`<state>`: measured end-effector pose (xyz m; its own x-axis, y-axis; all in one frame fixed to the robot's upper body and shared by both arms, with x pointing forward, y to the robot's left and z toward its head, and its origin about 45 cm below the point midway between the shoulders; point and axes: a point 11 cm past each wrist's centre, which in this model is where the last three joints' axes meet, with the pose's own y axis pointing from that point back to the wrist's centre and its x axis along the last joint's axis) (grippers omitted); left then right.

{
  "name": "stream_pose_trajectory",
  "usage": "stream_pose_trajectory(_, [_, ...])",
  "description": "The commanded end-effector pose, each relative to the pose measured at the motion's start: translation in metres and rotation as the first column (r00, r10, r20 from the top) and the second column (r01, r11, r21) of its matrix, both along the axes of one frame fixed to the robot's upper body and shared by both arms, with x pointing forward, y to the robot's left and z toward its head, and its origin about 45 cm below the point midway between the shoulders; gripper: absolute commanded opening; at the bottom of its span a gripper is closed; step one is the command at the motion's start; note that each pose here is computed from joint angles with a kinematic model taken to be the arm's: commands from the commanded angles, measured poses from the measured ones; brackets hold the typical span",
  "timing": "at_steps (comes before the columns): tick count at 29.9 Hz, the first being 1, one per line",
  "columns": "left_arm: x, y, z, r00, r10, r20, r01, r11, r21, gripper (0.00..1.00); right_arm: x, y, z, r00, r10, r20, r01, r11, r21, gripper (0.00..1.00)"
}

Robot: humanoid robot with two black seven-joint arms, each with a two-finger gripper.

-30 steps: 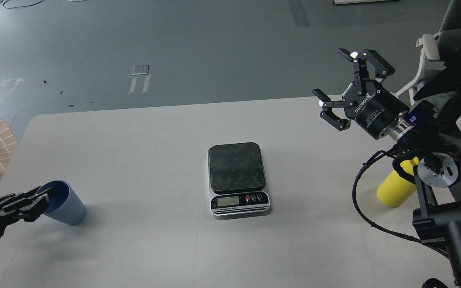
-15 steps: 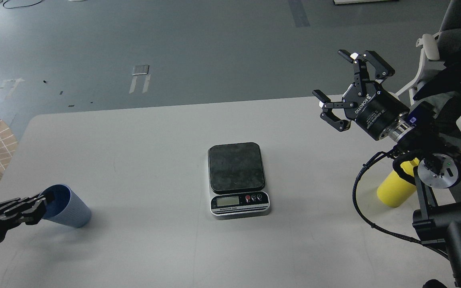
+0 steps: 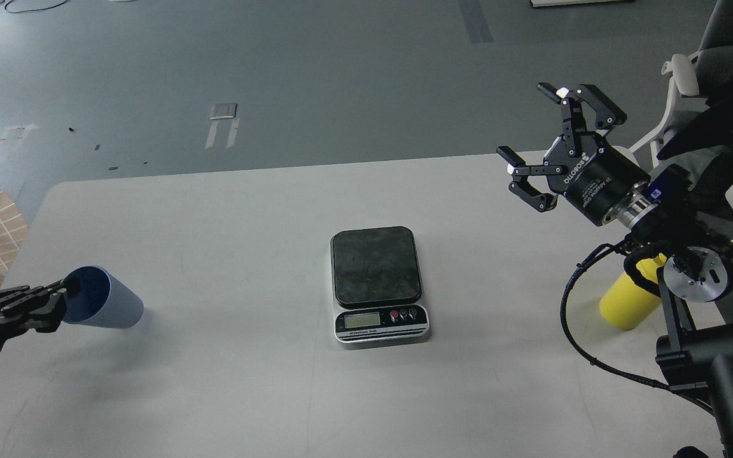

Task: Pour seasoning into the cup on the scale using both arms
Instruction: 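Carry the blue cup and set it upright on the scale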

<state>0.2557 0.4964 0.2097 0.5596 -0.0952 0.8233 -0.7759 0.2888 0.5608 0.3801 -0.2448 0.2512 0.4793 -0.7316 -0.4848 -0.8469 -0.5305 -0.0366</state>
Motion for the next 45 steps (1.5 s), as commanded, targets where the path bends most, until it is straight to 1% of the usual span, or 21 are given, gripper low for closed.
stream_pose_trajectory(1, [0.026,-0.023,0.019,0.996,-0.093,0.014,0.092,0.995,0.034,0.01,0.000,0.000,0.000,1.000,0.000,0.000,0.000,1.000,0.000,1.00])
stream_pose_trajectory(2, [0.039,-0.040,0.028,0.990,-0.141,0.015,0.140,0.989,0.038,0.01,0.000,0.000,0.000,1.000,0.000,0.001,0.000,1.000,0.000,1.00])
stream_pose_trajectory(4, [0.053,-0.058,0.036,0.983,-0.185,0.013,0.184,0.982,0.041,0.01,0.000,0.000,0.000,1.000,0.000,0.001,0.000,1.000,0.000,1.00])
stream_pose_trajectory(5, [0.066,-0.079,0.041,0.973,-0.229,0.017,0.228,0.973,0.042,0.01,0.000,0.000,0.000,1.000,0.000,0.001,0.000,1.000,0.000,1.00])
stream_pose_trajectory(6, [0.073,-0.090,0.042,0.968,-0.251,0.016,0.250,0.967,0.042,0.01,-0.001,0.000,-0.001,1.000,-0.001,-0.002,0.001,1.000,0.000,1.00])
stream_pose_trajectory(9, [0.109,-0.172,0.049,0.913,-0.408,-0.002,0.408,0.913,0.020,0.01,-0.003,-0.001,-0.003,1.000,-0.002,-0.005,0.002,1.000,0.004,1.00])
stream_pose_trajectory(10, [0.109,-0.173,0.049,0.913,-0.409,-0.002,0.409,0.913,0.020,0.01,-0.003,-0.001,-0.003,1.000,-0.002,-0.005,0.002,1.000,0.004,1.00])
stream_pose_trajectory(11, [0.117,-0.200,0.050,0.885,-0.465,-0.012,0.466,0.885,0.021,0.01,-0.003,-0.002,-0.002,1.000,-0.003,-0.002,0.003,1.000,0.007,1.00])
stream_pose_trajectory(12, [0.121,-0.215,0.050,0.868,-0.497,-0.017,0.497,0.867,0.024,0.01,-0.003,-0.001,-0.001,1.000,-0.003,0.000,0.003,1.000,0.007,1.00])
stream_pose_trajectory(14, [0.132,-0.260,0.043,0.807,-0.588,-0.057,0.591,0.805,0.057,0.01,-0.004,-0.002,-0.002,1.000,-0.004,-0.004,0.004,1.000,0.007,1.00])
stream_pose_trajectory(16, [0.140,-0.283,0.039,0.775,-0.627,-0.080,0.632,0.770,0.085,0.01,-0.004,-0.005,-0.003,1.000,-0.014,-0.005,0.014,1.000,0.009,1.00])
stream_pose_trajectory(20, [0.153,-0.310,0.037,0.753,-0.653,-0.080,0.657,0.747,0.101,0.01,-0.005,-0.014,0.001,0.999,-0.029,0.015,0.029,0.999,0.017,1.00])
stream_pose_trajectory(24, [0.156,-0.329,0.029,0.745,-0.662,-0.082,0.667,0.741,0.079,0.01,-0.005,-0.017,0.001,0.999,-0.031,0.019,0.031,0.999,0.017,1.00])
stream_pose_trajectory(27, [0.154,-0.340,0.021,0.733,-0.673,-0.096,0.679,0.731,0.070,0.01,-0.008,-0.019,-0.002,0.999,-0.037,0.011,0.037,0.999,0.018,1.00])
stream_pose_trajectory(29, [0.153,-0.339,0.017,0.731,-0.673,-0.111,0.682,0.728,0.074,0.01,-0.008,-0.019,-0.004,0.999,-0.037,0.007,0.037,0.999,0.018,1.00])
stream_pose_trajectory(40, [0.154,-0.336,0.018,0.734,-0.669,-0.116,0.678,0.731,0.079,0.03,-0.009,-0.019,-0.005,0.999,-0.039,0.006,0.039,0.999,0.018,1.00])
stream_pose_trajectory(44, [0.150,-0.341,0.018,0.725,-0.679,-0.119,0.688,0.722,0.074,0.08,-0.009,-0.019,-0.004,0.999,-0.038,0.007,0.038,0.999,0.018,1.00])
stream_pose_trajectory(45, [0.151,-0.341,0.019,0.725,-0.678,-0.118,0.688,0.722,0.073,0.11,-0.009,-0.019,-0.004,0.999,-0.038,0.006,0.037,0.999,0.017,1.00])
